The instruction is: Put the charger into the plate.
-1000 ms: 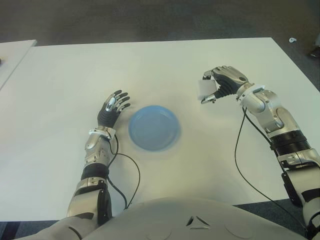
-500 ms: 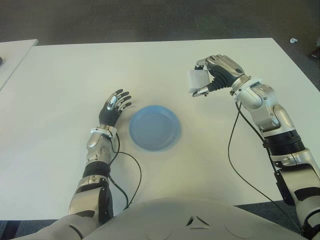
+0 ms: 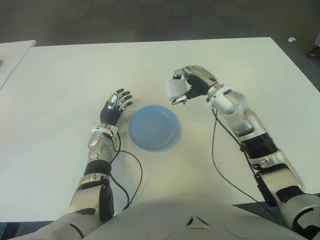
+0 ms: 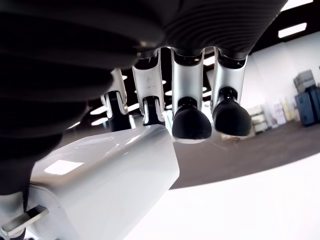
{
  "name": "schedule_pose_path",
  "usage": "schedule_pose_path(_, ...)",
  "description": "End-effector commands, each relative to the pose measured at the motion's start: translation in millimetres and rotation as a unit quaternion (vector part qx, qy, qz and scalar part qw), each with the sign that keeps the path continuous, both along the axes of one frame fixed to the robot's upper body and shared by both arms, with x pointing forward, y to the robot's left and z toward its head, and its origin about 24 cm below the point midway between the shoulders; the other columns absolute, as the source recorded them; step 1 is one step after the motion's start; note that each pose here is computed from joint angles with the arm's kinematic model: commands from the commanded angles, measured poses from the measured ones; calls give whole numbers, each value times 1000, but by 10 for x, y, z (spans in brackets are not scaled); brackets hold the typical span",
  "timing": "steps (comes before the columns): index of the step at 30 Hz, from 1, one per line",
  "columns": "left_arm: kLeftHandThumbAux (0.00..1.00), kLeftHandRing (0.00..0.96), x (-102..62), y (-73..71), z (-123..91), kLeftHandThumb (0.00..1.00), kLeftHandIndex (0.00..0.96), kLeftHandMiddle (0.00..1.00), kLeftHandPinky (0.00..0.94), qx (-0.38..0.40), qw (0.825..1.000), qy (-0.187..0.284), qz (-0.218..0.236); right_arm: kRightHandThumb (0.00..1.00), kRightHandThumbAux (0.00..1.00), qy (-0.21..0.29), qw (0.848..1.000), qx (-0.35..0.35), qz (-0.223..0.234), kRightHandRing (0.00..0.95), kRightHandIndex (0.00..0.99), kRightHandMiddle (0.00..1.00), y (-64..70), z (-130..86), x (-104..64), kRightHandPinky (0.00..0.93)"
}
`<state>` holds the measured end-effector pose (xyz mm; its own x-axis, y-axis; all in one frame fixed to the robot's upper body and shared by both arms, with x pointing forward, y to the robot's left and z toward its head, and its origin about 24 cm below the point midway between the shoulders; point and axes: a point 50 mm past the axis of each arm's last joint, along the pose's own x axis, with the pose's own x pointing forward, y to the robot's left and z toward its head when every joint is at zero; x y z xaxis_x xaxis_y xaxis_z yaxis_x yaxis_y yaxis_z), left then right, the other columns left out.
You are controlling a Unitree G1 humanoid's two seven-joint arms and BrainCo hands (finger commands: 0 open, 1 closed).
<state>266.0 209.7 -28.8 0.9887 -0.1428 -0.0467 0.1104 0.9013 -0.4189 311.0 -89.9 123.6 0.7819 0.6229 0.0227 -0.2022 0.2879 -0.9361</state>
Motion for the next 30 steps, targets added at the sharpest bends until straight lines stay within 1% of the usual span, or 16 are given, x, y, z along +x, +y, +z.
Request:
schedule_pose_path(1,487,274,-149,-59,-212,15,221,270,293,-17,999,51,-1,751,709,21,1000,0,7,845,441,877,120,-111,1,690)
schedule_pose_path(4,490,276,-146,-64,-212,17,222,271,296,-18,998,52,2,751,709,27,1000,1,13,841,441,872,165,-142,-4,712)
schedule_pose_path(6,491,276,-145,-67,-212,19,220,270,295,-20,998,52,3,751,709,31,999,3,18,840,441,870,210,-181,-11,705)
schedule_pose_path(7,492,276,-144,-70,-211,21,219,269,294,-21,998,52,5,751,709,36,999,6,21,839,441,869,253,-211,-18,702)
schedule_pose_path(8,494,275,-143,-72,-210,23,220,269,295,-22,998,53,6,751,709,38,999,7,24,838,441,866,281,-230,-22,731)
schedule_pose_path(11,497,276,-142,-74,-210,26,224,271,298,-25,998,53,8,751,709,45,998,9,32,839,441,862,350,-250,-27,775)
schedule_pose_path(14,499,277,-142,-73,-210,29,222,272,295,-26,998,54,10,750,708,46,998,10,36,842,441,860,388,-257,-26,796)
schedule_pose_path(17,500,277,-142,-76,-209,33,219,272,293,-28,998,52,10,750,708,48,998,15,44,842,441,856,438,-281,-28,794)
schedule_pose_path(25,501,277,-140,-90,-205,40,216,274,291,-28,998,50,10,751,708,48,997,11,54,850,441,861,513,-318,-45,825)
schedule_pose_path(30,500,276,-139,-98,-205,37,219,276,287,-27,998,50,10,752,708,49,997,6,55,854,441,867,535,-333,-48,816)
